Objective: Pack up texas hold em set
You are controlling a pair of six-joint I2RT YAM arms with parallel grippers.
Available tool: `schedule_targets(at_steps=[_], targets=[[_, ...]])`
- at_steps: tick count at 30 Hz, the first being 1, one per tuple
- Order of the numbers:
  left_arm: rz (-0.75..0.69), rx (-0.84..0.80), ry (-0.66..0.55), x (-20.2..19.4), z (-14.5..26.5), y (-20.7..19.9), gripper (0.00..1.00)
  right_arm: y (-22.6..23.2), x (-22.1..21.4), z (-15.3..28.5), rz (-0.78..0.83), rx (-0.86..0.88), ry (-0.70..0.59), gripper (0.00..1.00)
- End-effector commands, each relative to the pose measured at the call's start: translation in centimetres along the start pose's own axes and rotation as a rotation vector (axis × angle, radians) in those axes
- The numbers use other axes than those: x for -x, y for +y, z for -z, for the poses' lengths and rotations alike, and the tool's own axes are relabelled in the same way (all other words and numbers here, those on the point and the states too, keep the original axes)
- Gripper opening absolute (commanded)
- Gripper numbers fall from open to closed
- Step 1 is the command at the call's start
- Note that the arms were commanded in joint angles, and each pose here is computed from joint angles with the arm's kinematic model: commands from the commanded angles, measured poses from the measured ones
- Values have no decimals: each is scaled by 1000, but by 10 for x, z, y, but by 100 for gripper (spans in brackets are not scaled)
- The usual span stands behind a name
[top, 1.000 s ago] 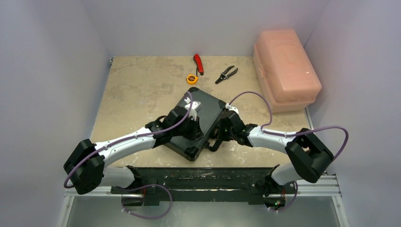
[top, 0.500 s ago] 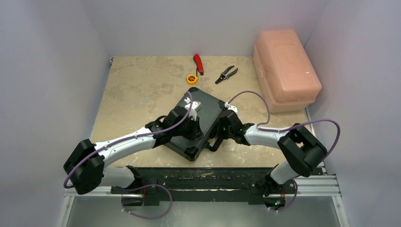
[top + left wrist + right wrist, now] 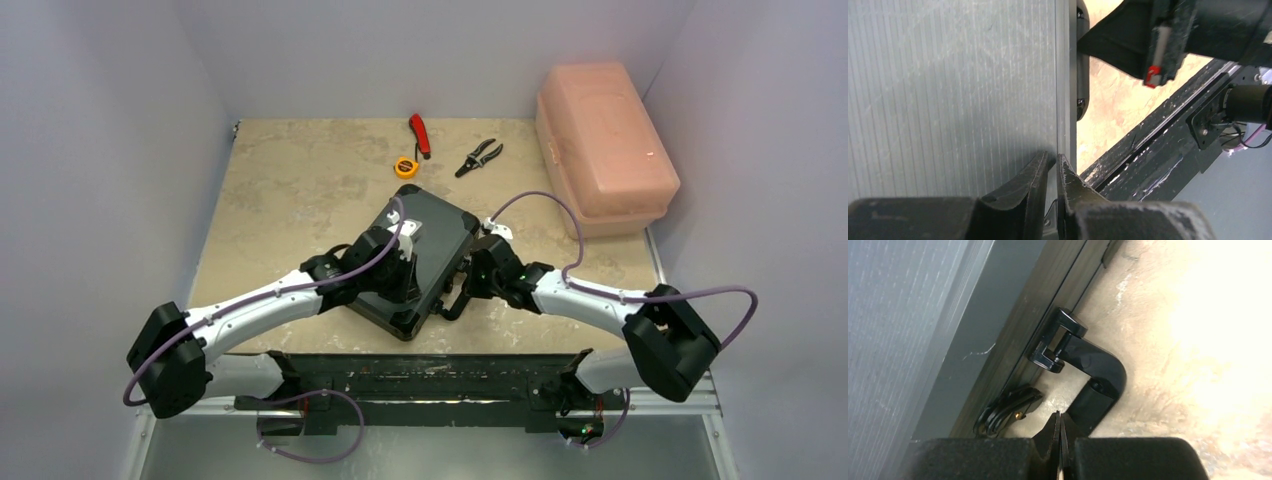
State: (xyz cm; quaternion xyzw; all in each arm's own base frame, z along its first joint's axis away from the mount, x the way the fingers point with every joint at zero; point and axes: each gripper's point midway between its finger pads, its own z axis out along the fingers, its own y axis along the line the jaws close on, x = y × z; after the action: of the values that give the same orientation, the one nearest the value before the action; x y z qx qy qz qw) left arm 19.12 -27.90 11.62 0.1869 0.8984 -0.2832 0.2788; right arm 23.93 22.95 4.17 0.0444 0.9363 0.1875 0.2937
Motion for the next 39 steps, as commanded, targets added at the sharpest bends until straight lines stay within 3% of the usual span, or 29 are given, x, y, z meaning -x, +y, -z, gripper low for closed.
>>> schedule_targets(at_steps=[1,8,12,15,19,22,26,31,35,39], targets=[[-29,144,129,-30,18,29,15,-7,11,18,-2,-43,-41,0],[-70,176,52,0,53,23,30,0,33,43,25,-4,-118,2],[-109,197,-26,26,86,18,47,5,53,65,45,16,-194,21],[-152,207,-74,40,110,15,61,8,69,83,59,27,-259,42],[-184,264,-137,58,144,19,72,16,92,110,88,52,-341,70],[-204,294,-188,68,164,22,76,21,110,128,106,70,-409,81],[-255,322,-243,81,181,24,80,29,131,152,124,94,-496,87],[-329,473,-343,106,211,43,87,34,156,182,111,122,-619,99],[-373,621,-460,123,225,65,98,28,170,194,64,98,-702,99],[-388,692,-514,124,220,81,100,28,176,197,32,104,-736,99]])
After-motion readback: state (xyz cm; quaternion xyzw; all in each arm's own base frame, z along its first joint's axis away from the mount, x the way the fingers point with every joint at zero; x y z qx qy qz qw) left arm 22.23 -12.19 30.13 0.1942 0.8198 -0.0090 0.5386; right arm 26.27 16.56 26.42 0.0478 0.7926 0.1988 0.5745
